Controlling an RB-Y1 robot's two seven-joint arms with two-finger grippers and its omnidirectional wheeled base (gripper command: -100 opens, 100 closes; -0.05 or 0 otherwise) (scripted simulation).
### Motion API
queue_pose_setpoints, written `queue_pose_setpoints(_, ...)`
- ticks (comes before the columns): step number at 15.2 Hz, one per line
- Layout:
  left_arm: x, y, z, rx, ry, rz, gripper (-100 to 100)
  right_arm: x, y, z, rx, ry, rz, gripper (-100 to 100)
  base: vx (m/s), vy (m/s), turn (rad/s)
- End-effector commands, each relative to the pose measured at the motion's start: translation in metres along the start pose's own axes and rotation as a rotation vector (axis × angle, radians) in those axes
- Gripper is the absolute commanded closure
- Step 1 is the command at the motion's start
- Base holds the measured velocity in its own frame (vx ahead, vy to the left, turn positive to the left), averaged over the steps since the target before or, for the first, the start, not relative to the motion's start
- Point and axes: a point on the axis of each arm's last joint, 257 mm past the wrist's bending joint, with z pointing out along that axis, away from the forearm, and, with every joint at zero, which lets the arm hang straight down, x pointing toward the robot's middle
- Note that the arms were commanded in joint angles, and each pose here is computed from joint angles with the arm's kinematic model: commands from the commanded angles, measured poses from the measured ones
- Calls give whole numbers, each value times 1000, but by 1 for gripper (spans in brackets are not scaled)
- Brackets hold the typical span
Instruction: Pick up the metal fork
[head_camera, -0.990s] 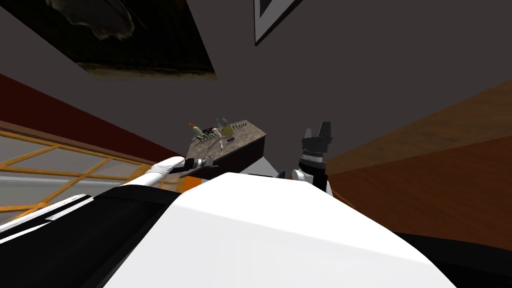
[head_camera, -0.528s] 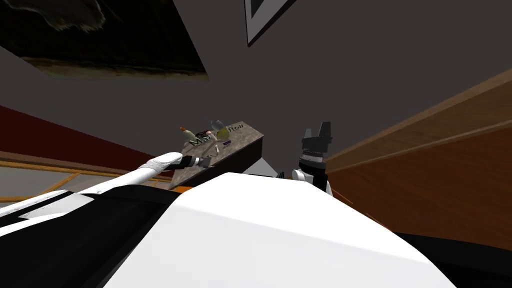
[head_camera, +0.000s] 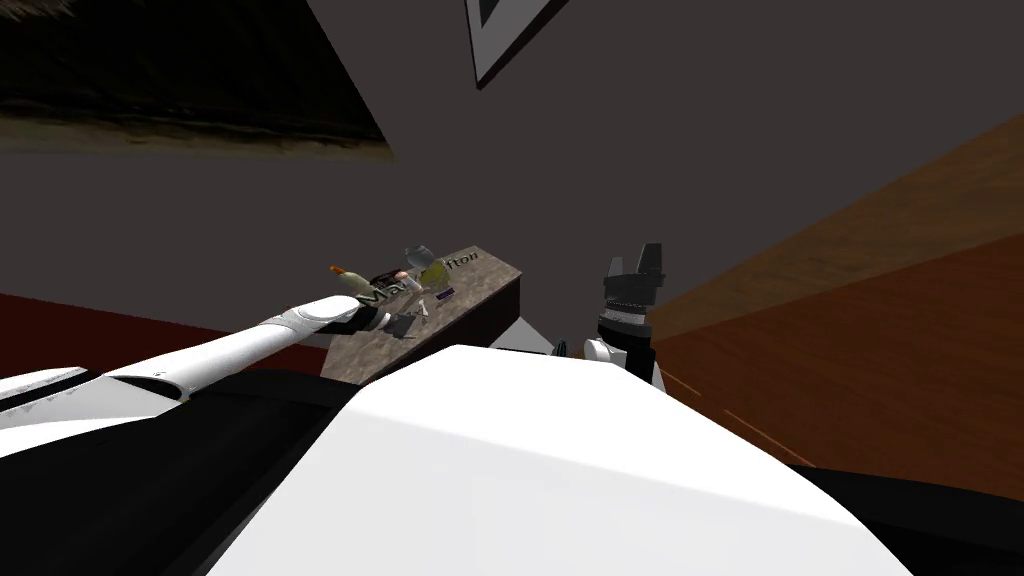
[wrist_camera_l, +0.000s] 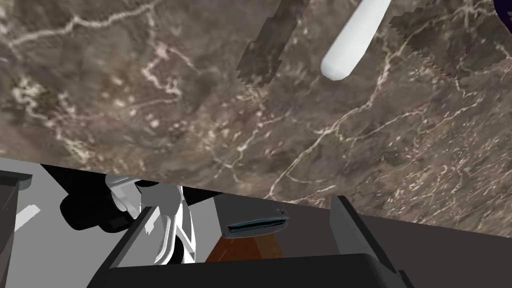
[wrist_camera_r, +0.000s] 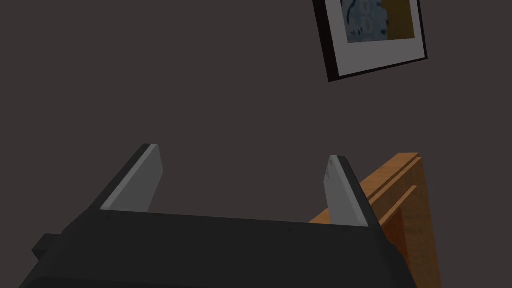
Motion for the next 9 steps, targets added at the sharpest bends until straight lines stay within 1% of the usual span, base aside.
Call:
queue_pose_setpoints(1,7,-13,-7,54,26,31,-100,0,0,0,0,0,0,0,79,59,-190)
queue_pose_setpoints(4,17,-34,-14,130,59,70,-100,0,0,0,0,0,0,0,82,61,-225)
queue_pose_setpoints(5,24,-52,-18,183,78,97,-100,0,0,0,0,0,0,0,106,70,-309)
queue_pose_setpoints(7,31,-71,-23,236,93,122,-100,0,0,0,0,0,0,0,115,78,-292)
queue_pose_setpoints(8,31,-71,-23,236,93,122,-100,0,0,0,0,0,0,0,92,57,-174)
queue_pose_setpoints(9,34,-81,-25,263,100,135,-100,0,0,0,0,0,0,0,82,40,-103)
